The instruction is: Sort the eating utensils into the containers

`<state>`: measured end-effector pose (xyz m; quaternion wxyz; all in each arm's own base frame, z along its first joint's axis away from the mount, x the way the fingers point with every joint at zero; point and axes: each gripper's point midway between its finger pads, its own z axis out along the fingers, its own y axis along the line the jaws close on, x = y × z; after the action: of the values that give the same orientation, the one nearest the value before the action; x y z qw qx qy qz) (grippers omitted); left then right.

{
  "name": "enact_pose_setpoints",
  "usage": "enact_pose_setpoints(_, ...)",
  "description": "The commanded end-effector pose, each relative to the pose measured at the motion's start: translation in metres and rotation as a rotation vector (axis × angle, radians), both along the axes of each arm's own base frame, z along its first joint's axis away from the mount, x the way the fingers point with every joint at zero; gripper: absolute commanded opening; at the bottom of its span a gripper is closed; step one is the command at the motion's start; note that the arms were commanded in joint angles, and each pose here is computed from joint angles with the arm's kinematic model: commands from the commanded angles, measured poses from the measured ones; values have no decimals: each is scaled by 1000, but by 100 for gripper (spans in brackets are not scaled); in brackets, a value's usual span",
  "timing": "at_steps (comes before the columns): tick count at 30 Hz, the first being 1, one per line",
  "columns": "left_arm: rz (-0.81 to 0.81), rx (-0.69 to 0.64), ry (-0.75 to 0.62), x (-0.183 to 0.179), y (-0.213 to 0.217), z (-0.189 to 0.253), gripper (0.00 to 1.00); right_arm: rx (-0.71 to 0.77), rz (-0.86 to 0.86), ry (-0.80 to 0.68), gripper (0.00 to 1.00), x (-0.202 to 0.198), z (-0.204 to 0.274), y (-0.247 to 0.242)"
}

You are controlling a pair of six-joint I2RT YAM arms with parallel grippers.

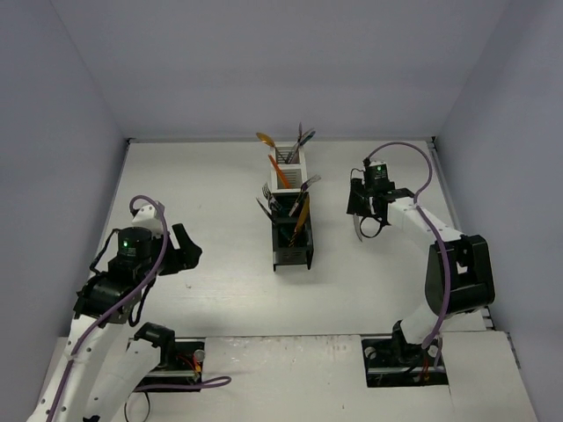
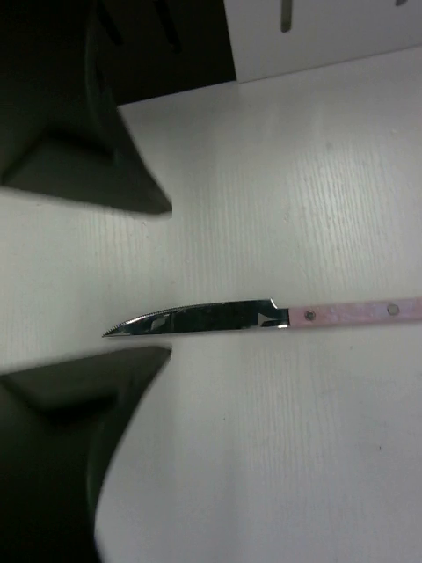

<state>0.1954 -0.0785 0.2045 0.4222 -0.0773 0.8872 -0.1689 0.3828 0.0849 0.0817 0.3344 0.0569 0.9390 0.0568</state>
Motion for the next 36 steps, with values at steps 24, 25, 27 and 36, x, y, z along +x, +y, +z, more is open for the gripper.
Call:
enact_pose_setpoints(24,-10,-35,-40,2,-4,12,67,-7,-147,185,10,-25,-65,-37)
enact_pose_setpoints(25,-11,-34,-41,3,-4,12,67,-14,-157,185,10,-23,-66,-42)
enact_pose_setpoints(27,-12,-31,-38,2,-4,11,67,-52,-195,176,10,-16,-66,-58)
enact_pose_setpoints(36,-15,-11,-24,5,-3,7,67,-113,-278,133,11,37,-61,-103)
